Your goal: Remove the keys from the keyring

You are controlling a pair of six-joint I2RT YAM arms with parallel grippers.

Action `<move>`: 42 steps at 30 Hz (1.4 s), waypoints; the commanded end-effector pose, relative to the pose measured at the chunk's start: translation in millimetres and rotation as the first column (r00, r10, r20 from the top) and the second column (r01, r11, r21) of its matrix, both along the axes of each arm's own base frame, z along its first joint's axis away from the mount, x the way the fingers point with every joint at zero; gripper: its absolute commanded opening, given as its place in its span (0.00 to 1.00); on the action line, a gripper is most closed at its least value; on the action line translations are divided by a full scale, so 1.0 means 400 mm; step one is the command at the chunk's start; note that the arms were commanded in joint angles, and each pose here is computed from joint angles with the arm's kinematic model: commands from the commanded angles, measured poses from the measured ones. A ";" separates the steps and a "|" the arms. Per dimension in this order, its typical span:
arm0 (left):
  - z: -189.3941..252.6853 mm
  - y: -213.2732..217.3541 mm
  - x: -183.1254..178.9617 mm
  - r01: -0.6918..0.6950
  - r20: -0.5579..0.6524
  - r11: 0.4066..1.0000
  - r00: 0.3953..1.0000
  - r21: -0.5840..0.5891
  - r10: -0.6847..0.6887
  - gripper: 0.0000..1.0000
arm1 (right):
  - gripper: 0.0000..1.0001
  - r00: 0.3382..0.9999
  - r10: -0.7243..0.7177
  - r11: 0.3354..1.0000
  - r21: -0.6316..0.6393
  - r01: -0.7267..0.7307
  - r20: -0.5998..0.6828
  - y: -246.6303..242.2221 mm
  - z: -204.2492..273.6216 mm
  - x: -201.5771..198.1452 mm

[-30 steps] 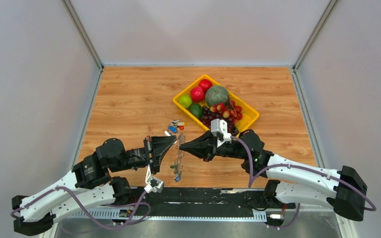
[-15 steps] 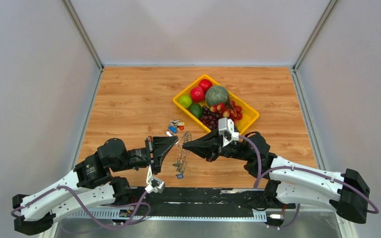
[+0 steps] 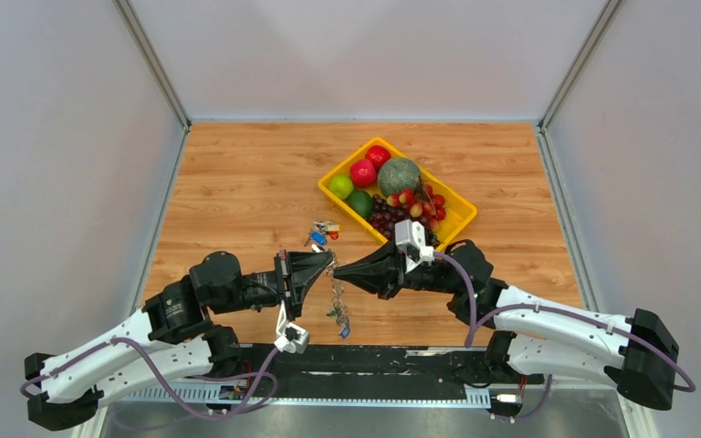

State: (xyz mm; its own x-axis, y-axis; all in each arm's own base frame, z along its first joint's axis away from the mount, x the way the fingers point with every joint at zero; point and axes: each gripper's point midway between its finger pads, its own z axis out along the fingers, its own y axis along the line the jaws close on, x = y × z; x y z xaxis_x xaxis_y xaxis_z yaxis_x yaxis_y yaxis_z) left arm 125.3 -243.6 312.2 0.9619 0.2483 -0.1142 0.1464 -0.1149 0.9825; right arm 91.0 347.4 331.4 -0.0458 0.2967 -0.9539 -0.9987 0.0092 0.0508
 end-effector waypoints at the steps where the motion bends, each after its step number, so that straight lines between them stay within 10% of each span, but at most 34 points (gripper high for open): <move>1: 0.027 -0.001 -0.005 0.004 -0.022 1.000 1.000 -0.026 -0.005 0.00 | 0.00 0.993 0.050 0.997 0.049 -0.056 0.106 0.006 0.089 -0.031; 42: 0.056 0.013 -0.015 0.010 -0.010 0.998 1.000 -0.067 -0.011 0.00 | 0.00 0.989 -0.061 0.988 -0.134 0.078 0.132 0.015 -0.020 0.000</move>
